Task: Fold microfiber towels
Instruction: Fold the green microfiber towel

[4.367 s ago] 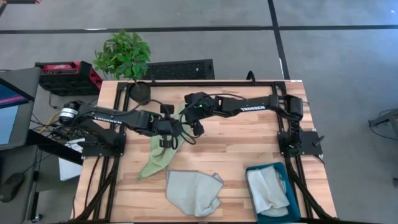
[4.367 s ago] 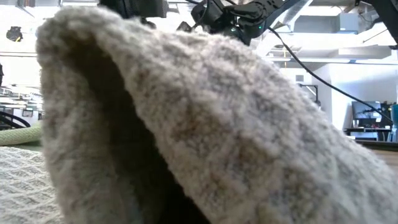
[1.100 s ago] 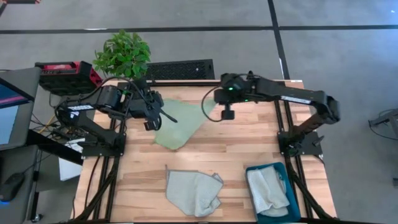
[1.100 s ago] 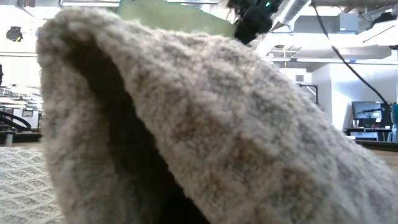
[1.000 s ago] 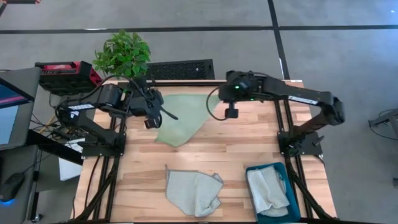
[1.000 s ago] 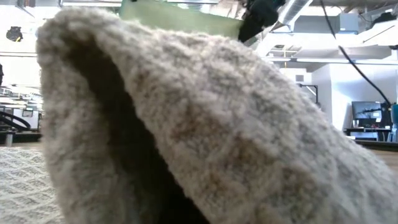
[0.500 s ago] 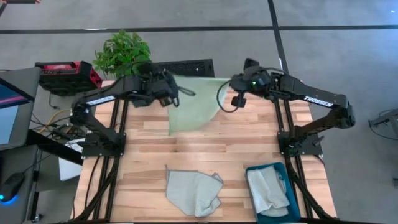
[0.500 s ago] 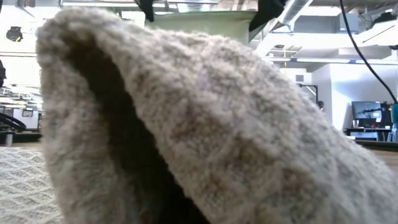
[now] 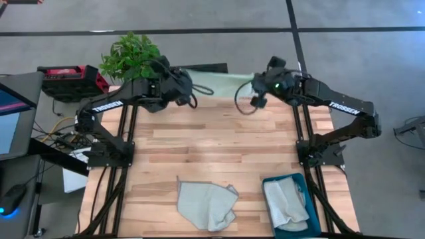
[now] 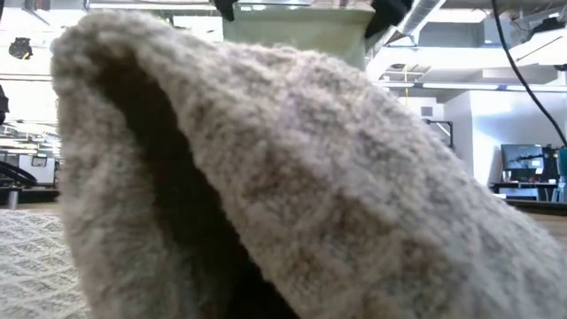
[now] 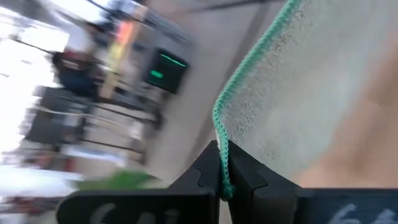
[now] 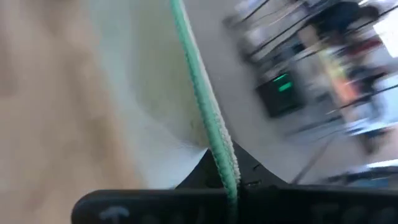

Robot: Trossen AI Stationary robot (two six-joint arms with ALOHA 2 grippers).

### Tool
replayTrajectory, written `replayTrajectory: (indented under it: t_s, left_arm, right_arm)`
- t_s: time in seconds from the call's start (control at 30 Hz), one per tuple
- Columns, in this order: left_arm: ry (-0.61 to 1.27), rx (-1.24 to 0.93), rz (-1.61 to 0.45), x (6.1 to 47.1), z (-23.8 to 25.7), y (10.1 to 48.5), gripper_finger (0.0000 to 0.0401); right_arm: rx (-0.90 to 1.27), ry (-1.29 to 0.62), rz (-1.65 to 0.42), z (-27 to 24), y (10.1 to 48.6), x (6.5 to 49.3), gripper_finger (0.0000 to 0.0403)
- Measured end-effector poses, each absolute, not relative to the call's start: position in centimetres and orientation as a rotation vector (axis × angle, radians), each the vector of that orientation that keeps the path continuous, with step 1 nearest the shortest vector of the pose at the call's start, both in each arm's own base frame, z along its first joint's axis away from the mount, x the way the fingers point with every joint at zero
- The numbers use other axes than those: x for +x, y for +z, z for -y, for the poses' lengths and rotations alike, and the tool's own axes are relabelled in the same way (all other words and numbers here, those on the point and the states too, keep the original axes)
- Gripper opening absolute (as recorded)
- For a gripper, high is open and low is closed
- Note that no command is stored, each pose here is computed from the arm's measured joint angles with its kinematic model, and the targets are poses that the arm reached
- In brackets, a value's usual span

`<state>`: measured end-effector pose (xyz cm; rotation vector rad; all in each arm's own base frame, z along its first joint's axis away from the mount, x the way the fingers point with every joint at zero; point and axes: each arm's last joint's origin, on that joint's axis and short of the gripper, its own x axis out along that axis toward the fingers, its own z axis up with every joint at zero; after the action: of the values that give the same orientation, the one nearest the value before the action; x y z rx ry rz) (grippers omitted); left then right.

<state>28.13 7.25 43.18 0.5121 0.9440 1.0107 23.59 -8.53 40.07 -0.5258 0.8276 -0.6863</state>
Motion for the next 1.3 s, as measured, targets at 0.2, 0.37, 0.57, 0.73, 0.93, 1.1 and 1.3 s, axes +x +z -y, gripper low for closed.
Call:
replayTrajectory:
  t_s: [0.2,0.37,0.57,0.73,0.93,1.1,1.3]
  left_arm:
    - [0.856,0.316,-1.104,27.7,-5.2,40.7,0.0000]
    - [0.746,0.247,-1.190,28.6,-2.8,38.3,0.0000]
    - [0.657,0.150,-1.264,28.9,0.7,34.4,0.0000]
    - [0.516,0.029,-1.309,29.3,3.5,30.0,0.0000]
    - [0.364,-0.045,-1.287,29.8,5.9,26.3,0.0000]
    - [0.387,-0.013,-1.268,29.8,5.7,26.1,0.0000]
    - [0.556,-0.031,-1.233,30.0,3.5,26.1,0.0000]
  right_arm:
    - [-0.319,-0.479,-0.981,6.6,35.9,23.5,0.0002]
    - [-0.265,-0.394,-1.064,4.4,32.6,23.7,0.0002]
    - [-0.199,-0.241,-1.125,1.2,29.8,23.6,0.0002]
    - [-0.126,-0.113,-1.162,-1.1,27.2,23.4,0.0002]
    - [-0.049,-0.029,-1.202,-3.4,24.8,22.7,0.0002]
    - [-0.052,-0.044,-1.196,-3.9,24.0,22.6,0.0002]
    - [-0.042,-0.164,-1.180,-1.7,23.4,22.9,0.0002]
